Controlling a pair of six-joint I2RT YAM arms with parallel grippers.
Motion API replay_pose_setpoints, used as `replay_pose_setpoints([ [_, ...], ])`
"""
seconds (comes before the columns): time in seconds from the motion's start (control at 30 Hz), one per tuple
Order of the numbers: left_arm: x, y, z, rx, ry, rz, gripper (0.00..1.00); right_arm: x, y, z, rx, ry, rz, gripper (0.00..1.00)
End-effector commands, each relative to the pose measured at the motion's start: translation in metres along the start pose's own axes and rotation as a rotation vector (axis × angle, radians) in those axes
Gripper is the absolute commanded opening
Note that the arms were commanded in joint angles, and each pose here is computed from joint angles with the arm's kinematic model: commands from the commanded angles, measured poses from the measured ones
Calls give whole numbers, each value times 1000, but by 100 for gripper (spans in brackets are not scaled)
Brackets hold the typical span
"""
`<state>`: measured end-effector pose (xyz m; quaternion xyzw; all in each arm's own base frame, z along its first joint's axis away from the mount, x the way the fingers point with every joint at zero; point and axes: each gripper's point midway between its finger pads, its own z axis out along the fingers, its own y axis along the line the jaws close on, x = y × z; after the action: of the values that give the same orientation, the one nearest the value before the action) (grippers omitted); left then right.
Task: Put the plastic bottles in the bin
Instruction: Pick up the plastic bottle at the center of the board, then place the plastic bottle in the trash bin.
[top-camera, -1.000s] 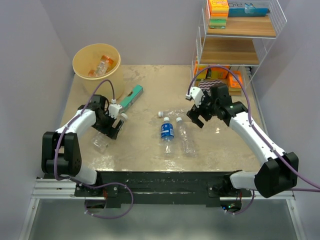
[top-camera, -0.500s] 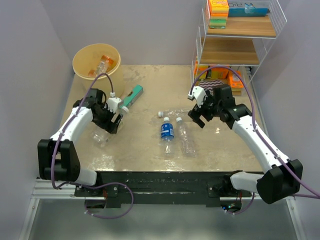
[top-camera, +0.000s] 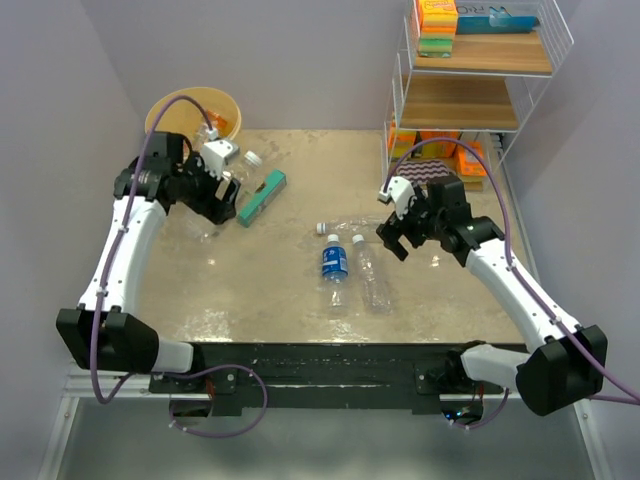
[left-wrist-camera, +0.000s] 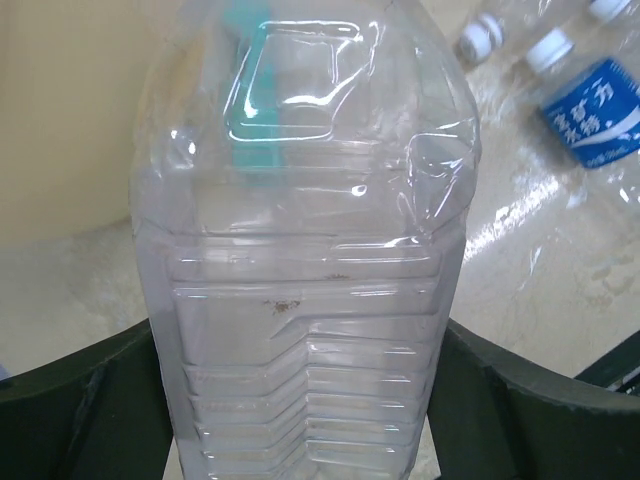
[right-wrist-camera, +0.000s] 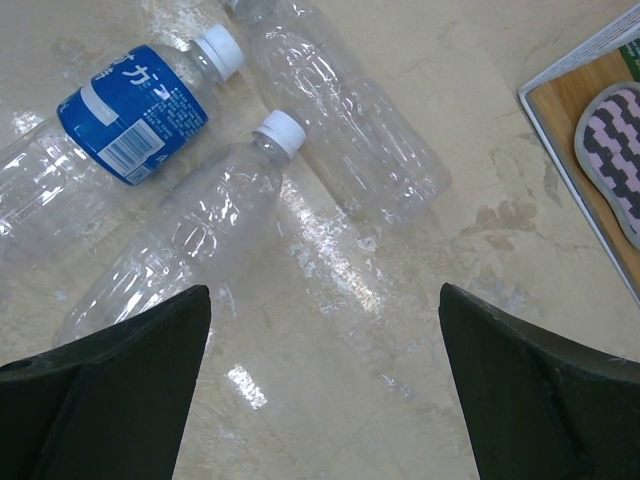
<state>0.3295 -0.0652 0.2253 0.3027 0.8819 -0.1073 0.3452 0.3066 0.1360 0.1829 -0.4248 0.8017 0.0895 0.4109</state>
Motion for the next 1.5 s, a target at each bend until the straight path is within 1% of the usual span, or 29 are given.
replay_pose_setpoints([
  [0.0, -69, 4, -37, -20, -185, 53, 15, -12, -5, 0, 28, -69, 6, 99],
  [0.07, -84, 8, -40, -27, -208, 50, 11, -10, -4, 3, 24, -61, 8, 99],
  [0.1, -102, 12, -53, -47, -252, 65, 9, -11, -4, 3, 22, -65, 9, 99],
  [0.17, -117, 18, -55, -60, -277, 59, 4, -10, -5, 5, 19, -60, 11, 99],
  [0.2, -133, 21, -67, -81, -321, 70, 2, -10, -5, 7, 17, -60, 12, 99],
  [0.23, -141, 25, -71, -99, -338, 69, 0, -10, -5, 7, 16, -58, 12, 99],
  [0.27, -149, 31, -69, -112, -353, 53, 0, -11, -5, 8, 14, -59, 11, 99],
  [0.3, -162, 36, -78, -141, -390, 58, 0, -11, -5, 9, 13, -57, 12, 99],
  [0.4, -183, 55, -85, -225, -450, 44, 0, -10, -7, 11, 13, -54, 13, 99],
  [0.43, -186, 65, -86, -273, -456, 30, 0, -11, -7, 11, 14, -53, 13, 99],
  [0.47, -197, 73, -89, -307, -494, 28, 0, -11, -6, 11, 13, -54, 12, 99],
  [0.53, -203, 89, -92, -382, -518, 10, 0, -10, -7, 12, 14, -50, 12, 99],
  [0.63, -223, 110, -98, -474, -594, -5, 0, -11, -7, 13, 12, -49, 10, 99],
  [0.67, -225, 116, -92, -484, -596, -18, 0, -12, -8, 12, 14, -51, 8, 99],
  [0.73, -235, 127, -95, -528, -629, -30, 0, -12, -8, 13, 11, -51, 8, 99],
  [0.77, -234, 135, -86, -537, -621, -52, 0, -13, -8, 13, 9, -50, 8, 99],
  [0.83, -242, 146, -87, -574, -641, -68, 0, -14, -8, 14, 3, -49, 6, 99],
  [0.93, -245, 166, -74, -609, -646, -109, 0, -15, -9, 13, 2, -50, 4, 99],
  [0.97, -242, 177, -66, -630, -635, -135, 0, -17, -9, 12, 2, -53, -2, 99],
  [1.03, -238, 193, -63, -668, -643, -169, 0, -17, -10, 9, 9, -50, -7, 99],
  [1.1, -235, 205, -53, -678, -646, -205, 0, -20, -12, 5, 23, -58, -11, 99],
  [1.13, -235, 212, -55, -698, -664, -214, 0, -20, -12, 3, 26, -58, -13, 99],
  [1.23, -232, 225, -37, -721, -665, -243, 0, -21, -11, 0, 25, -59, -19, 99],
  [1.27, -225, 237, -39, -745, -661, -258, 0, -21, -12, -1, 26, -57, -20, 99],
  [1.47, -210, 257, -20, -795, -633, -286, 0, -20, -14, -5, 39, -45, -31, 99],
])
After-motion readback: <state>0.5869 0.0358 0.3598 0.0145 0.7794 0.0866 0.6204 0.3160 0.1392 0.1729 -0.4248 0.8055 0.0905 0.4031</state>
